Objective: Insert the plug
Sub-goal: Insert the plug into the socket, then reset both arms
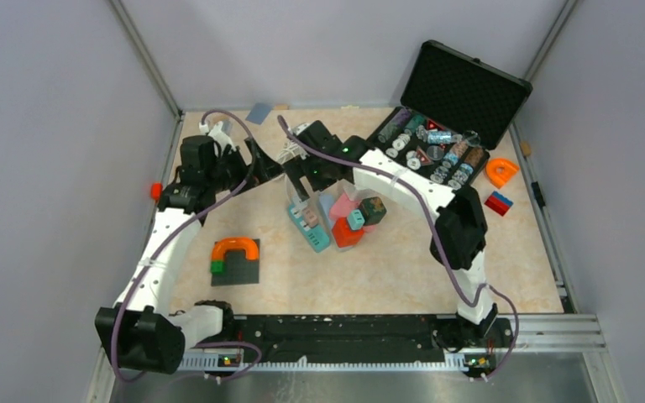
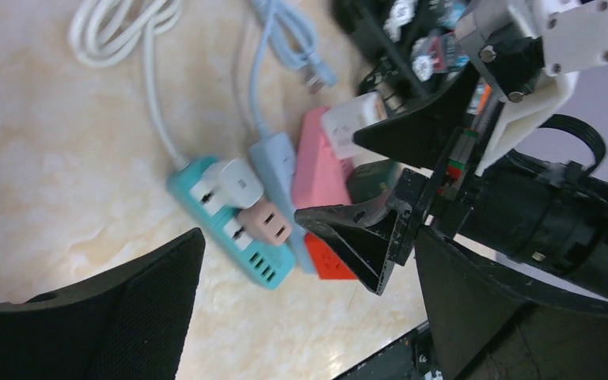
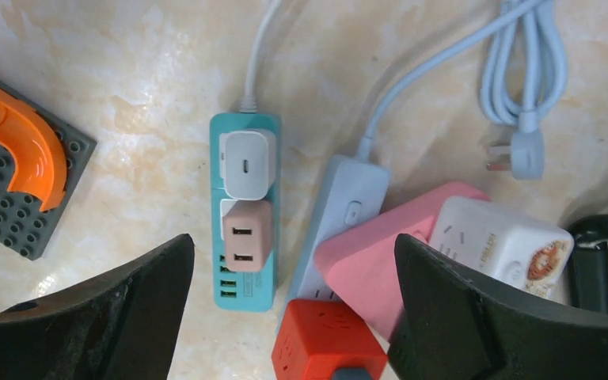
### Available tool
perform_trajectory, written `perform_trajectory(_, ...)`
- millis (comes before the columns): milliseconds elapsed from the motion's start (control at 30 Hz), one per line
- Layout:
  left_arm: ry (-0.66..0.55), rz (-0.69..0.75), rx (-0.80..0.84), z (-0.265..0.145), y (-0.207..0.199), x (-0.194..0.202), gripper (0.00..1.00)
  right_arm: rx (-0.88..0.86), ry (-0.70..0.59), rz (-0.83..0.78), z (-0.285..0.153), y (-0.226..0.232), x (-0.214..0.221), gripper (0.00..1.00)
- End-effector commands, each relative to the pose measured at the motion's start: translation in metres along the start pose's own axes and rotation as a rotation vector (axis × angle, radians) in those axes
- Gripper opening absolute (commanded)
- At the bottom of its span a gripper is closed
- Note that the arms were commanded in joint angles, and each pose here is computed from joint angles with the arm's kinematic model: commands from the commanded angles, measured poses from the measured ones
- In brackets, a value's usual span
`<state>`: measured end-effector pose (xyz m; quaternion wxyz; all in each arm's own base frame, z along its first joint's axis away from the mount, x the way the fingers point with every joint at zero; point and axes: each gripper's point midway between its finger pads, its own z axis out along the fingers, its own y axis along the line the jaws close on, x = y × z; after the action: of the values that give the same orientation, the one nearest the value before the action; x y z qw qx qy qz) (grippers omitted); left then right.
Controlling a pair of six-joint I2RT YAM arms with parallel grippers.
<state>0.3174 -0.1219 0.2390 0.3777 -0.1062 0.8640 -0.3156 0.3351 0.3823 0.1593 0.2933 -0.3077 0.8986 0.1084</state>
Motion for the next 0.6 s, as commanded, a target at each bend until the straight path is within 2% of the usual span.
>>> perform_trajectory(0, -0.206, 0.046, -0.116, -0.001, 0.044, -0.042, 0.99, 0.042, -0.299, 0.208, -0.094, -0.074, -0.05, 0.93)
perform_trajectory(133, -0.39, 0.111, -0.16, -0.015, 0.065, -0.067, 0.99, 0.192, -0.545, 0.334, -0.115, -0.157, -0.023, 0.93)
perform_trajectory(300, -0.578, 0.253, -0.226, -0.026, 0.093, -0.071, 0.99, 0.549, -0.791, 0.371, -0.145, -0.241, 0.06, 0.94)
perform_trajectory(367, -0.61, 0.303, -0.263, -0.024, 0.108, -0.063, 0.99, 0.639, -0.812, 0.377, -0.154, -0.261, 0.093, 0.94)
perform_trajectory(500, -0.609, 0.364, -0.371, -0.016, 0.149, -0.036, 0.99, 0.755, -0.653, 0.469, -0.145, -0.29, 0.173, 0.94)
perform_trajectory(567, -0.625, 0.391, -0.413, -0.013, 0.166, -0.027, 0.99, 0.794, -0.614, 0.49, -0.139, -0.295, 0.204, 0.94)
